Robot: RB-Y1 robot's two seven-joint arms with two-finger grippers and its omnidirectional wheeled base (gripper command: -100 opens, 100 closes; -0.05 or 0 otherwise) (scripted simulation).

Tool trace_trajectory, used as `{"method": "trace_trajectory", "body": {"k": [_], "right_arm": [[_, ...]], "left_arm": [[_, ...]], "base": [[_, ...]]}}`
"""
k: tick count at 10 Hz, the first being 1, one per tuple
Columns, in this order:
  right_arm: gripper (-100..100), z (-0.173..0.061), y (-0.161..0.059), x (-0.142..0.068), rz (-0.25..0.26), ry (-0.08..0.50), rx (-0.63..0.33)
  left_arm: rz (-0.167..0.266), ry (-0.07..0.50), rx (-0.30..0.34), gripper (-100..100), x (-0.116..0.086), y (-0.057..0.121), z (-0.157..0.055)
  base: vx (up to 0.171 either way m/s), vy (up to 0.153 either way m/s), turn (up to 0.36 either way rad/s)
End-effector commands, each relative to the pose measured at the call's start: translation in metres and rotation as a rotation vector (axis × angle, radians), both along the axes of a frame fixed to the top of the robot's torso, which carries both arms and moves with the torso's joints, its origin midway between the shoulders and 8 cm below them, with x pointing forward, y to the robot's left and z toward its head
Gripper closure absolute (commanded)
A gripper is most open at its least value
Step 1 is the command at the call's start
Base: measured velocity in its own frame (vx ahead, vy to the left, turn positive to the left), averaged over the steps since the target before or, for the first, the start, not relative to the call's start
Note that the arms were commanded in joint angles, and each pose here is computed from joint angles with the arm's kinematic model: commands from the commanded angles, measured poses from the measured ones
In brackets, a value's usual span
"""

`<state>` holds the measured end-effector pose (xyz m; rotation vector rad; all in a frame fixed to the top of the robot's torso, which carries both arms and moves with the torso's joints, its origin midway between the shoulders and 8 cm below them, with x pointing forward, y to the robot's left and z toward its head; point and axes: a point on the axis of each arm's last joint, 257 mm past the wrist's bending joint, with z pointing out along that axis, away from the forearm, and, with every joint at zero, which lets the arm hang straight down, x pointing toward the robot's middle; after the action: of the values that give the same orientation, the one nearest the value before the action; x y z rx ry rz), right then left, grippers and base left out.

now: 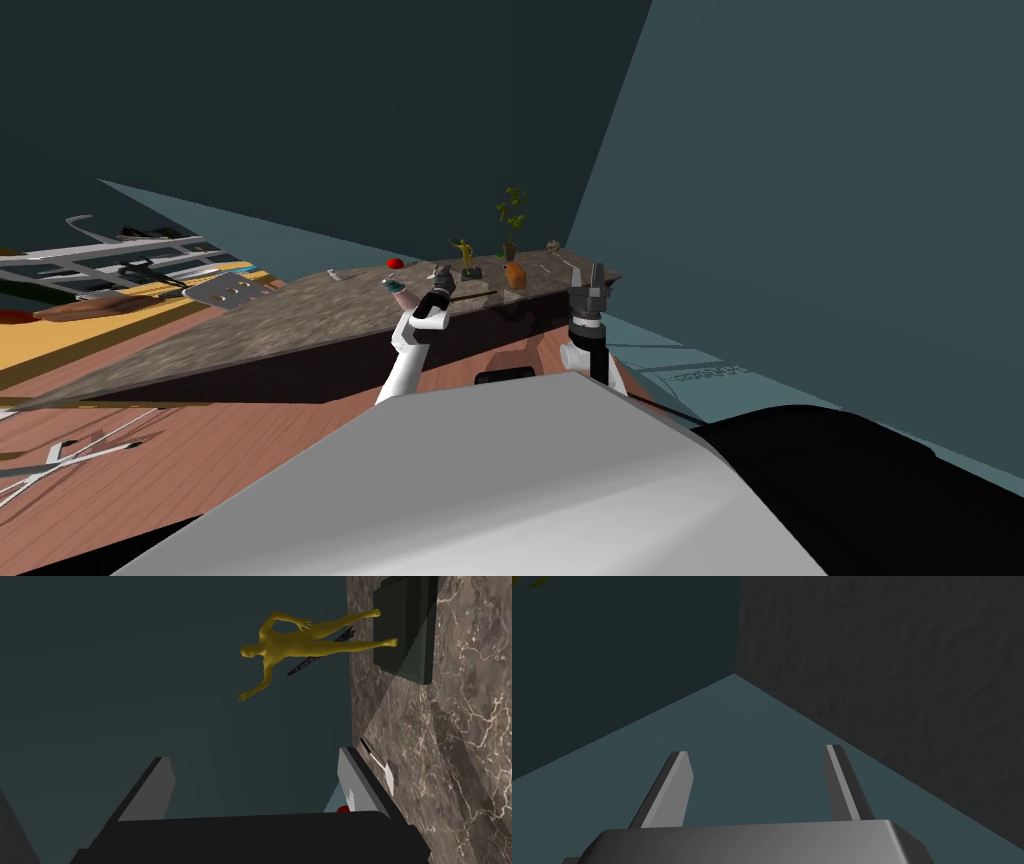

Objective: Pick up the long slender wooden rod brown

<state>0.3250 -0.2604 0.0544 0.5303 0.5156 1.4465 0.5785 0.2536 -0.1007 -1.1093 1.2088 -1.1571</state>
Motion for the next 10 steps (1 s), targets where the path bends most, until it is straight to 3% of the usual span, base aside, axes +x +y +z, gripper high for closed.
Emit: {"method": "trace_trajectory", "body": {"k": [1, 10], "right_arm": [[0, 0.0, 0.0, 0.0, 0.0, 0.0, 0.0], [0, 0.0, 0.0, 0.0, 0.0, 0.0, 0.0]], "left_arm": [[0.011, 0.043, -0.008, -100, 0.008, 0.003, -0.007], [0.08, 0.267, -0.059, -100, 0.041, 0.013, -0.05]], "base": [[-0.019, 0.009, -0.035], [-0.007, 0.012, -0.029]]}}
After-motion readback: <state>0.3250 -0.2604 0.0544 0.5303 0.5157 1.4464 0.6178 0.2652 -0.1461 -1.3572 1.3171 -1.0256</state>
